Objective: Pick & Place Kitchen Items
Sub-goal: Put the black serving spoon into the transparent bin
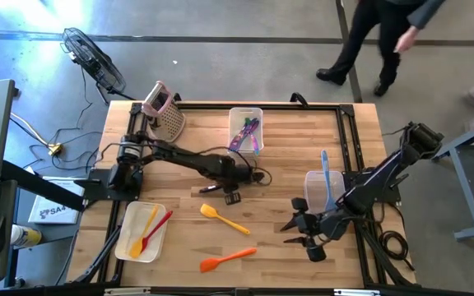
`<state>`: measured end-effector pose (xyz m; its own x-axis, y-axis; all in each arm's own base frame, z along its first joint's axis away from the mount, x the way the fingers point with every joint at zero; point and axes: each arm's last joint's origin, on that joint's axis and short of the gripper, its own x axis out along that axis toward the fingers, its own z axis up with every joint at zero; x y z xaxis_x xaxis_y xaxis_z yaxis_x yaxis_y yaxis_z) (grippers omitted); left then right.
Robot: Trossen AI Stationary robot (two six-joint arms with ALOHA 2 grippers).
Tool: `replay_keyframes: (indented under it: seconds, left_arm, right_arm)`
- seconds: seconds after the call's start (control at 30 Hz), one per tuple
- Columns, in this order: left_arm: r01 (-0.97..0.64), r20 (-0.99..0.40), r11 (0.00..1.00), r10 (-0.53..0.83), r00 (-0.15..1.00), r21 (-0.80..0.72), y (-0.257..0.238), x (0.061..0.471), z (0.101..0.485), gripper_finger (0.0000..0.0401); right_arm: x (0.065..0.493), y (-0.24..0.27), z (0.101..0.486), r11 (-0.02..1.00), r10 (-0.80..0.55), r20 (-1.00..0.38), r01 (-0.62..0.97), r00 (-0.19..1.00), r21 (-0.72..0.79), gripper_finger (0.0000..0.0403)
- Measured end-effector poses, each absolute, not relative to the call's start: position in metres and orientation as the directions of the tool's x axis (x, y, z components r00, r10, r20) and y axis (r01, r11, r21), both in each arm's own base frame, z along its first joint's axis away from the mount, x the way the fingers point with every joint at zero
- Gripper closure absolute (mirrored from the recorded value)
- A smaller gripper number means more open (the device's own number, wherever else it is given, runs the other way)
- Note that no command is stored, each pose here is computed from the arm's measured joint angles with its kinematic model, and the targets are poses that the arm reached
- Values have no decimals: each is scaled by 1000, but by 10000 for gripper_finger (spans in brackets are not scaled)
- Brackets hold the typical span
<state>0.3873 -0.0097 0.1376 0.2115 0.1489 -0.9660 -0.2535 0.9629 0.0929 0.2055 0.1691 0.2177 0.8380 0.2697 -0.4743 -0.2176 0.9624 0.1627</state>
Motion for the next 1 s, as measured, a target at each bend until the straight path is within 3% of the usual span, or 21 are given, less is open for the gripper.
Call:
replay_keyframes:
  seconds: [0.2, 0.43, 0.7, 1.0]
  left_arm:
    - [-208, -938, 943, 298, 178, 260, -32, 393, 162, 359]
    - [-168, -878, 902, 428, 214, 399, -61, 397, 196, 359]
    - [-171, -759, 880, 470, 450, 443, -113, 407, 258, 359]
    - [-102, -552, 889, 364, 751, 447, -212, 378, 350, 359]
  right_arm:
    - [202, 172, 220, 985, 164, -431, -126, 887, 115, 245]
    - [202, 174, 223, 969, 164, -398, -71, 903, 237, 245]
    - [198, 184, 230, 944, 233, -335, -130, 913, 304, 245]
    - [190, 204, 245, 913, 327, -167, -266, 930, 310, 245]
